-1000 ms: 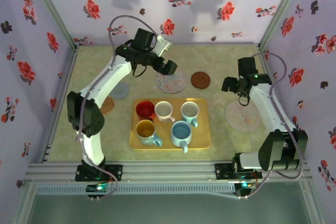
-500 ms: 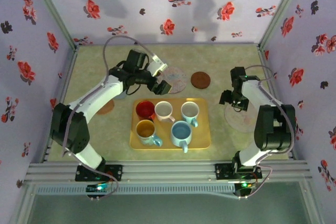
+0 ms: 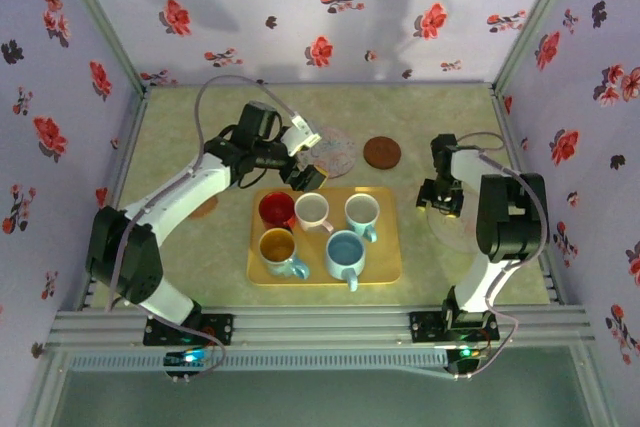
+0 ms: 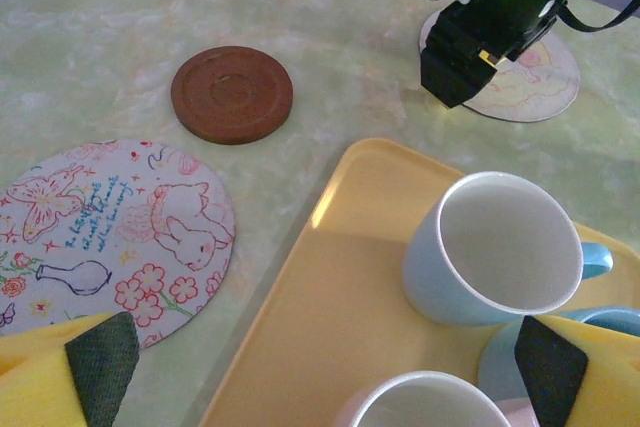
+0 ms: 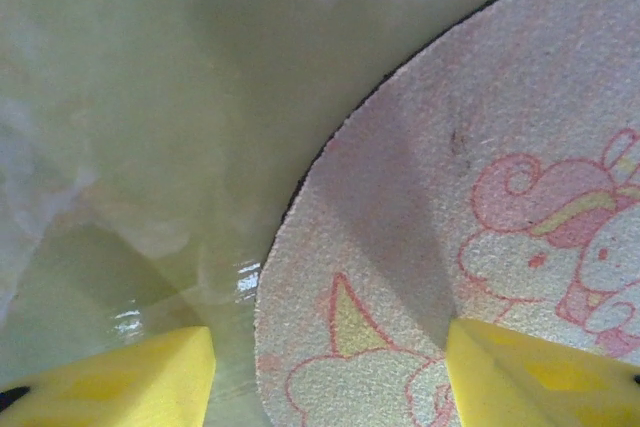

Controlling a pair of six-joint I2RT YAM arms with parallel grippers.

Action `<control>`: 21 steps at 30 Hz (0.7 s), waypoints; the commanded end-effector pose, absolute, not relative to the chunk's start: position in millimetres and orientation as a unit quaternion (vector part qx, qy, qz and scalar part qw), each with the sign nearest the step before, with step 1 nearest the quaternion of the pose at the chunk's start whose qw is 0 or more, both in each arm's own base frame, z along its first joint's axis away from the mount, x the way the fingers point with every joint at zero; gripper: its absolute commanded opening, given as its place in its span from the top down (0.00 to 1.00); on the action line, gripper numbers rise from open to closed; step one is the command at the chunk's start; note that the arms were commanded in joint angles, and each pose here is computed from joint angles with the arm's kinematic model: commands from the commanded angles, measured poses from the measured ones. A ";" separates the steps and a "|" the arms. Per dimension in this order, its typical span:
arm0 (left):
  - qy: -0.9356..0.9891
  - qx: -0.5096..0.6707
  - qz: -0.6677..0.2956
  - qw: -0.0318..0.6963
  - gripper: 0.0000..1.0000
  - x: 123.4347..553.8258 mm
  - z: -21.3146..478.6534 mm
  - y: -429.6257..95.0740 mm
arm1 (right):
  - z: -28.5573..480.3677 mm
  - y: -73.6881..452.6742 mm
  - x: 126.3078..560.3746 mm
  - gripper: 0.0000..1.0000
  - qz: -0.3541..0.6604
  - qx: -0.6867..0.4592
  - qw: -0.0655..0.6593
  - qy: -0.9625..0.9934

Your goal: Place the cup by the coaster

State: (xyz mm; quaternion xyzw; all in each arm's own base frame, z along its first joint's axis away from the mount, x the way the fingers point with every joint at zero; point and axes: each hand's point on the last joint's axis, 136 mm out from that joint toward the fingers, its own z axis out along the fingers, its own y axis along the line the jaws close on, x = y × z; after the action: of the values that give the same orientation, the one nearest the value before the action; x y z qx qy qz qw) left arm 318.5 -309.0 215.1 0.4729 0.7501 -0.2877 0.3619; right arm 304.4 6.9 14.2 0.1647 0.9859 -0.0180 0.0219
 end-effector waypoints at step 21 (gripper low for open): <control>0.729 0.477 -0.303 0.386 0.00 317.4 224.0 -321.1 | 21.7 -1.3 313.1 0.91 -0.033 0.171 0.049 0.983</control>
State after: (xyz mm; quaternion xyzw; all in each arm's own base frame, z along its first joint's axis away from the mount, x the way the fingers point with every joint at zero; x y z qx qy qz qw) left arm 320.6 -316.0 219.3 0.4746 0.7381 -0.2921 0.3802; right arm 306.5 -2.6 15.6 0.1669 0.9847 -0.0426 0.0281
